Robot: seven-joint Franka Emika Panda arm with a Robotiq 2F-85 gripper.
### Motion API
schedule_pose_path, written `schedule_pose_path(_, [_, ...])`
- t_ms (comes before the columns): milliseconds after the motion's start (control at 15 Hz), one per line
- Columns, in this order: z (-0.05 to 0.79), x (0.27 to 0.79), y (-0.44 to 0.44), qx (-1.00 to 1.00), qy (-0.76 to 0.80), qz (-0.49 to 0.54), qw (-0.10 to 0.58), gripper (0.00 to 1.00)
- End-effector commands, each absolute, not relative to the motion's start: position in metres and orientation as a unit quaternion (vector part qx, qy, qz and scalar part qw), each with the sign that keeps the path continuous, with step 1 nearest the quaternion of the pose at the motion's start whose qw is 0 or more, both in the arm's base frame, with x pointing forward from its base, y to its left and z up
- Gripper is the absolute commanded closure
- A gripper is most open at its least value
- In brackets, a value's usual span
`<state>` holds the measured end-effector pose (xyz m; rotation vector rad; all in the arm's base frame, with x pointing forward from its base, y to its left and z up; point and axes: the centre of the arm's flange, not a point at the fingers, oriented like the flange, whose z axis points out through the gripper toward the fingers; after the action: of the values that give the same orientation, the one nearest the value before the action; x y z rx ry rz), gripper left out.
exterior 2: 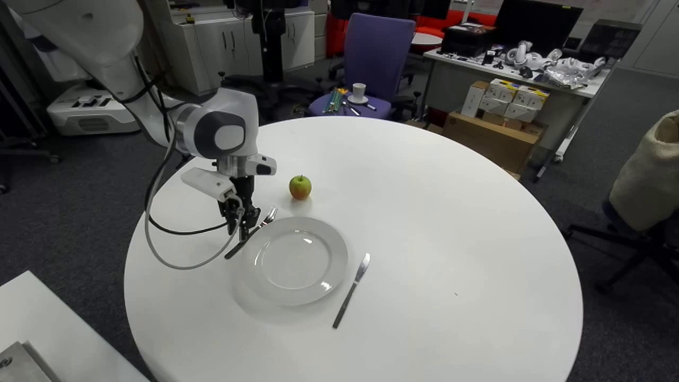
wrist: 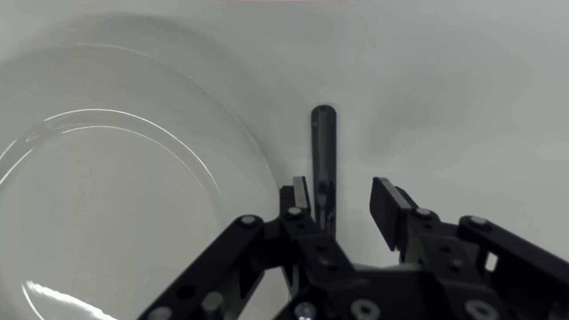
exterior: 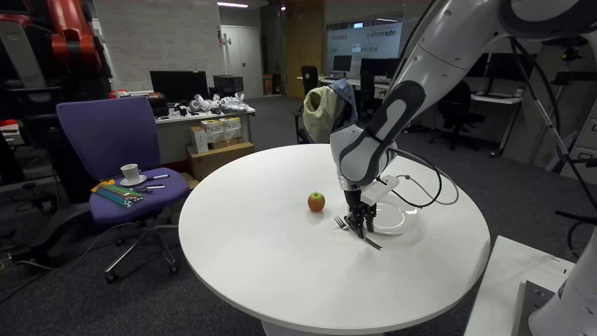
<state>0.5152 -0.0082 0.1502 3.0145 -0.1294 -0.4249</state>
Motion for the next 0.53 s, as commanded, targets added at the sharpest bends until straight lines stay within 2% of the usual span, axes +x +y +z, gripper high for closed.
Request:
schedule_pose_path(0, [0.1460, 0.5130, -0.0052, 0.987, -0.043, -0.146, 0.056, 0.54])
schedule_pose_path(467, [0.1364, 0.5079, -0.0063, 0.985, -0.045, -0.156, 0.056, 0.54])
